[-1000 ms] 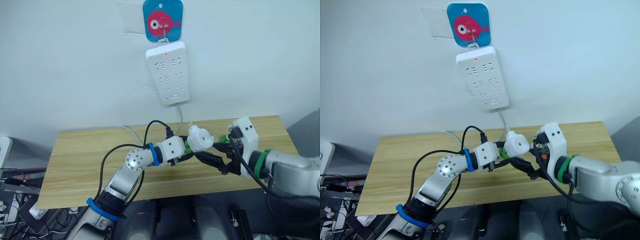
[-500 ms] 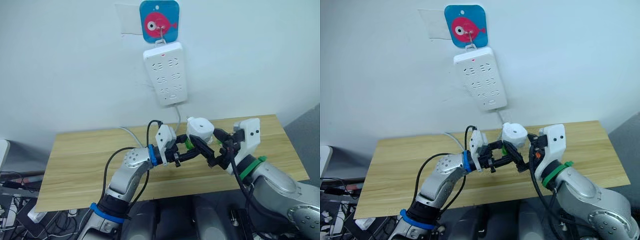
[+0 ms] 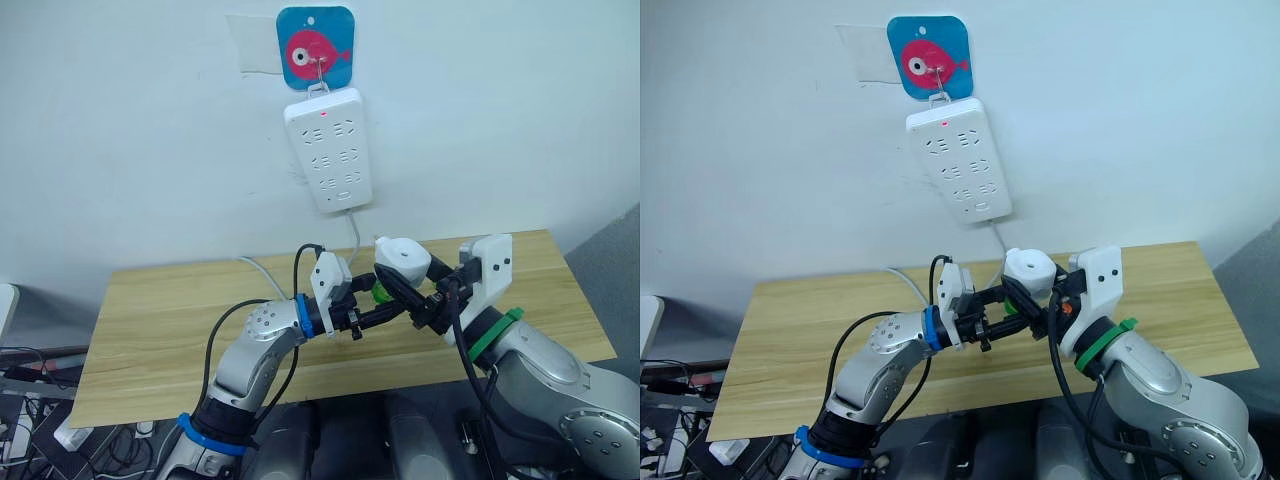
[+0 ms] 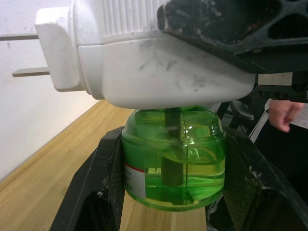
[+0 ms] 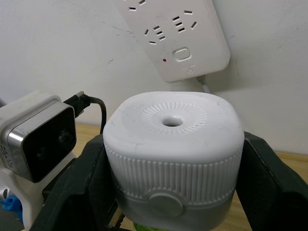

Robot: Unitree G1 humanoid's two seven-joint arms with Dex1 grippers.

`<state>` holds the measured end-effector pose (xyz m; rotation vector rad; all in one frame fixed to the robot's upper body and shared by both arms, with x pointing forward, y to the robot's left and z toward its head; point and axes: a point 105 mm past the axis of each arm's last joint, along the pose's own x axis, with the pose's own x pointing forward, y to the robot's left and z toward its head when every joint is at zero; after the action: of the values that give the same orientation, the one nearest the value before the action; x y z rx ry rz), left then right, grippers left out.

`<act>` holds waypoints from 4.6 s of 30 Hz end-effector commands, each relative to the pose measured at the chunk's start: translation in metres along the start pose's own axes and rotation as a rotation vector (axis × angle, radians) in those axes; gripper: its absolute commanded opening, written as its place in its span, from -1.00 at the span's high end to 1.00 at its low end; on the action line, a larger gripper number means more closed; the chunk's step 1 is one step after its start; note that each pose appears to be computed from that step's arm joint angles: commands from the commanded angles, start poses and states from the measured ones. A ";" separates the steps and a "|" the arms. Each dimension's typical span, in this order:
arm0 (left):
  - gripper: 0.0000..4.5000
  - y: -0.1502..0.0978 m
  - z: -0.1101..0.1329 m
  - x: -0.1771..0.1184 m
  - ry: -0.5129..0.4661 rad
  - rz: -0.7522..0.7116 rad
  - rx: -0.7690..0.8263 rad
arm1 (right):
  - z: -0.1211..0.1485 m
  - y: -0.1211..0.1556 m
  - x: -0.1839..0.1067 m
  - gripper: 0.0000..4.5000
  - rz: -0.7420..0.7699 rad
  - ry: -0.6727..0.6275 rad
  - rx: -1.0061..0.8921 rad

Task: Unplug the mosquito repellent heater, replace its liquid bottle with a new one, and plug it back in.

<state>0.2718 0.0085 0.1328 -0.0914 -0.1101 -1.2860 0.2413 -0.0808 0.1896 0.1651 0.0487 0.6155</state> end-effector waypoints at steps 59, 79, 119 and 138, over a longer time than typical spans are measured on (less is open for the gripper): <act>0.42 0.109 0.105 -0.049 -0.138 0.222 0.264 | 0.036 -0.005 0.039 -0.35 0.055 -0.174 -0.191; 0.42 0.102 0.102 -0.053 -0.126 0.217 0.268 | 0.054 0.004 0.060 -0.35 0.143 -0.209 -0.238; 0.42 0.093 0.102 -0.047 -0.134 0.158 0.243 | 0.044 -0.013 0.083 -0.35 0.150 -0.184 -0.272; 0.42 0.084 0.103 -0.042 -0.141 0.105 0.216 | 0.047 -0.008 0.103 -0.35 0.160 -0.187 -0.263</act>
<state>0.3599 0.1175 0.2139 -0.0064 -0.2817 -0.9684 0.3280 -0.0377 0.2206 -0.0133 -0.1807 0.8046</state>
